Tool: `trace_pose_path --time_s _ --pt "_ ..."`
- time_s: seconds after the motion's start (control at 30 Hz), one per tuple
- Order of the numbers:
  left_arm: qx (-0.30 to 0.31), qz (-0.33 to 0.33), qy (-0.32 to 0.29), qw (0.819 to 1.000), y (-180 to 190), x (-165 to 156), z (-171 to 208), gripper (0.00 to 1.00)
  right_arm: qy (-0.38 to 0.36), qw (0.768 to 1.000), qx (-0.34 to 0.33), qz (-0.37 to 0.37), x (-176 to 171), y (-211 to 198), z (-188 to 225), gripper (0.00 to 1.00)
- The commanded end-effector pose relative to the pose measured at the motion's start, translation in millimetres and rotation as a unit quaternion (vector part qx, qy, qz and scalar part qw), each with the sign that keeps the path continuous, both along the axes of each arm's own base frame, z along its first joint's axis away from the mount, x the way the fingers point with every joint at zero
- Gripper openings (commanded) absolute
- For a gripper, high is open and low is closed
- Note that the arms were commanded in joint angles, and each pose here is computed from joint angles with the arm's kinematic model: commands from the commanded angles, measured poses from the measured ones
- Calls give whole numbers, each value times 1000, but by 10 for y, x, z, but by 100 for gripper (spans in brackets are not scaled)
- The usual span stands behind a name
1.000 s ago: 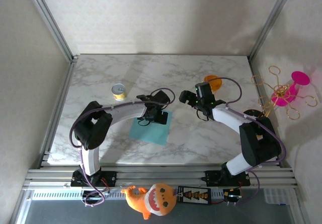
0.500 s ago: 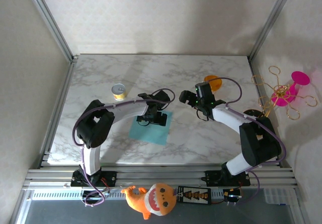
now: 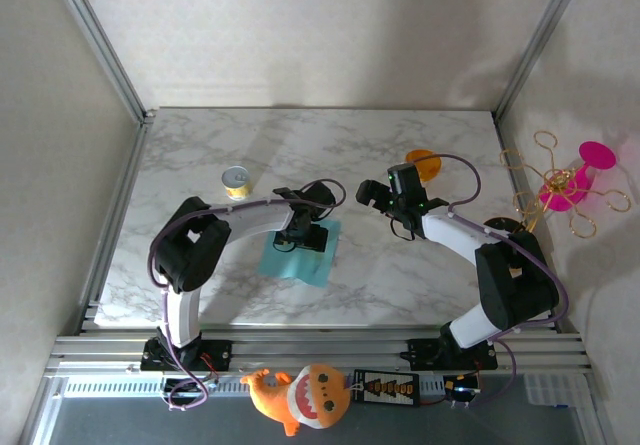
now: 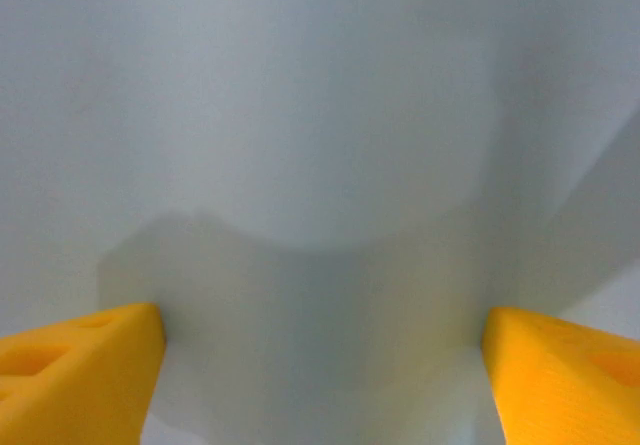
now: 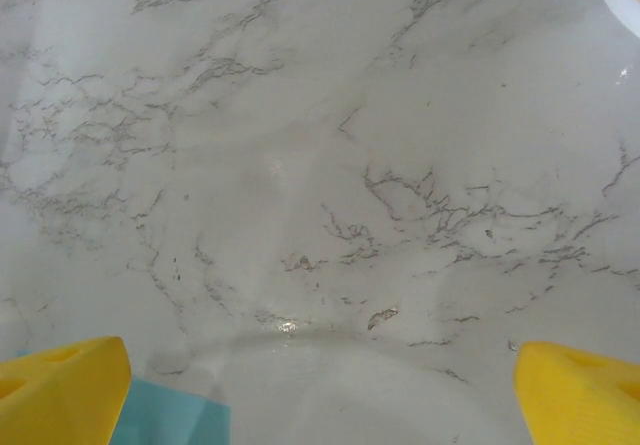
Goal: Fold a paper plane with a square sheet of paper (pick it up from the middle)
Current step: First fold the square sheet of paper in half at the center of the table.
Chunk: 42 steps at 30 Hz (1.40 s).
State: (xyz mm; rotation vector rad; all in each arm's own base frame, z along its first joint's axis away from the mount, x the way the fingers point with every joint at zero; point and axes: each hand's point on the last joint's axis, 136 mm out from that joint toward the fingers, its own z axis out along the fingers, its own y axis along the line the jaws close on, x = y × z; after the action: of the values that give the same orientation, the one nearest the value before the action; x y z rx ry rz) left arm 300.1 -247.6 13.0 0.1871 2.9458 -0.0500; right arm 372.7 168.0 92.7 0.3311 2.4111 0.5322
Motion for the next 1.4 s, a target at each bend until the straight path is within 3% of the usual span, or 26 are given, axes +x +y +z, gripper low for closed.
trace_pose_path --time_s 0.0,0.2,0.37,0.53,0.7,0.8,1.17,1.37 --pt "47 10 34 998 297 -140 -235 76 12 1000 0 -9 -11 -36 -37 99" --pt "-35 25 -4 999 111 42 139 49 9 1000 6 -9 -13 -25 -4 99" --pt "-172 20 -35 984 -209 149 668 32 -10 999 30 19 -23 78 121 99" --pt "-302 9 -46 952 -445 164 1051 28 -34 996 56 57 -95 190 271 99" --pt "-370 19 -42 928 -493 203 1065 28 -40 990 96 95 -196 319 338 97" --pt "-365 30 -34 930 -440 241 886 28 -25 987 110 113 -247 386 270 94" --pt "-234 92 -37 967 44 353 208 26 19 978 139 157 -338 577 65 83" --pt "-205 113 -35 972 165 336 46 23 42 976 124 176 -329 727 -44 60"
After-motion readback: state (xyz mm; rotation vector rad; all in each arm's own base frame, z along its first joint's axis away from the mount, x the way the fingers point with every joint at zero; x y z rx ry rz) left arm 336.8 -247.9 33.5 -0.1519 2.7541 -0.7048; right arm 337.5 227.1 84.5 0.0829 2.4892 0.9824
